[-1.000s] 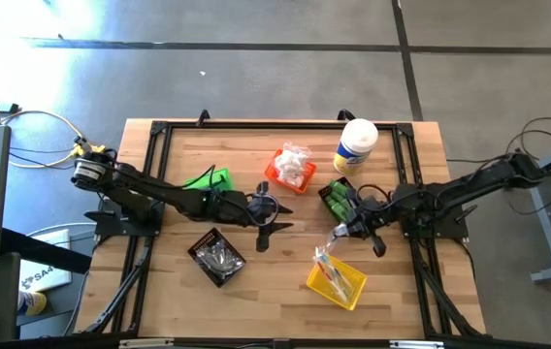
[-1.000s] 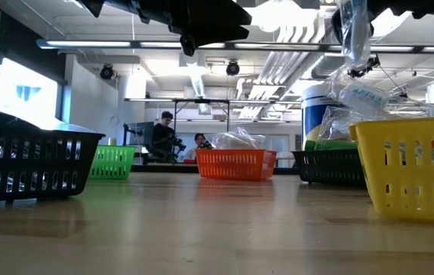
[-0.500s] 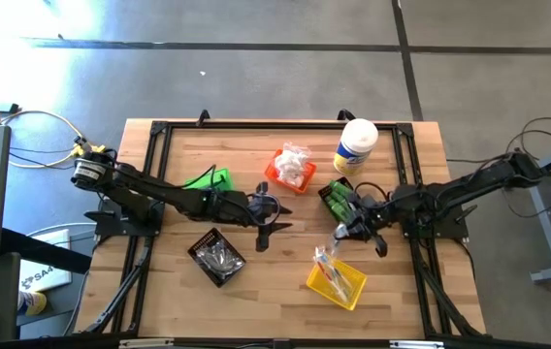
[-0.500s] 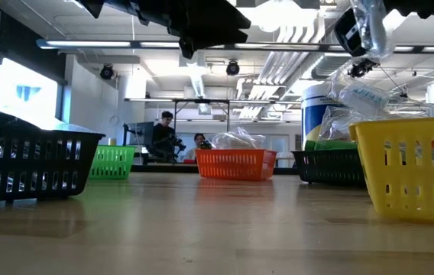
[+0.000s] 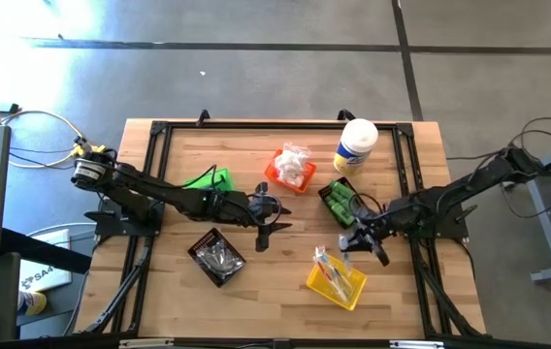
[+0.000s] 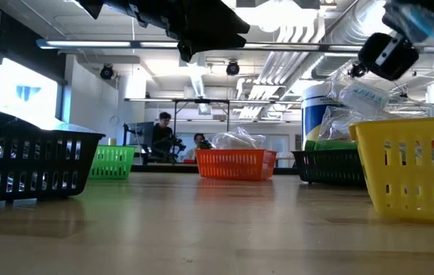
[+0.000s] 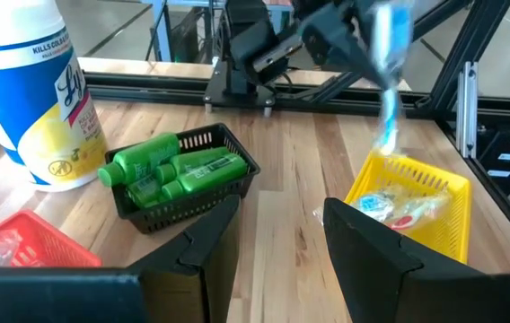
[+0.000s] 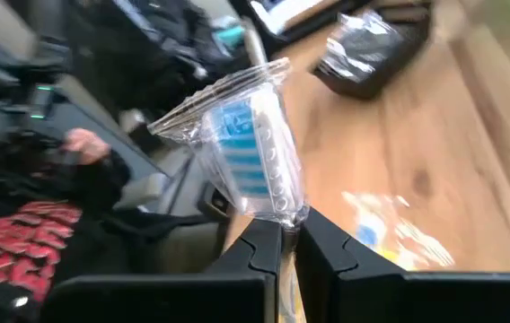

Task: Pick & Place Travel size toiletries
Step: Put the blue toothbrush into the yellow bin

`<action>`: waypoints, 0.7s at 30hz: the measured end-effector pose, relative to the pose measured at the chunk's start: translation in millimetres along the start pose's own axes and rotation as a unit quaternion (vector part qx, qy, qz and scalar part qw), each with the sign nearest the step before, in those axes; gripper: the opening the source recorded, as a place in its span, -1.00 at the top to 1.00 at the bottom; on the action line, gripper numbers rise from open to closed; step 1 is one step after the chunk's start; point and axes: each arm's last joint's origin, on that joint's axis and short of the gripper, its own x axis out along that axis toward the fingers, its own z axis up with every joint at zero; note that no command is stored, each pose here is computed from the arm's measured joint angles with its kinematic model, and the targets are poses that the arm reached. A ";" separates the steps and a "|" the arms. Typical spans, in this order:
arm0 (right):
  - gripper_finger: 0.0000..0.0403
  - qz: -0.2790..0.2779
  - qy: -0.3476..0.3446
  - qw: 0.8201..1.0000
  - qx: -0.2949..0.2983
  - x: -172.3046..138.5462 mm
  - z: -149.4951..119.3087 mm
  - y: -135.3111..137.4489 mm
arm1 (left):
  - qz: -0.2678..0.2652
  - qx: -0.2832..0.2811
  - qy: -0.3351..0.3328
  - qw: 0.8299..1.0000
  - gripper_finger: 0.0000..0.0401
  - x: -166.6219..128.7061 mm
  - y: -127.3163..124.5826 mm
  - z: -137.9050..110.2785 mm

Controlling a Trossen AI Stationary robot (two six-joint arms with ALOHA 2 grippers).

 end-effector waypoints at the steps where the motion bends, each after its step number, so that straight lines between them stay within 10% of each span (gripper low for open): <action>1: 0.96 -0.014 0.005 1.000 0.004 0.7 -2.7 -0.3 | 0.000 0.000 0.000 1.000 0.21 0.0 0.0 0.0; 21: 0.96 -0.083 0.079 0.991 0.062 35.0 -43.1 2.9 | 0.001 0.005 -0.001 1.000 0.21 0.1 0.1 0.1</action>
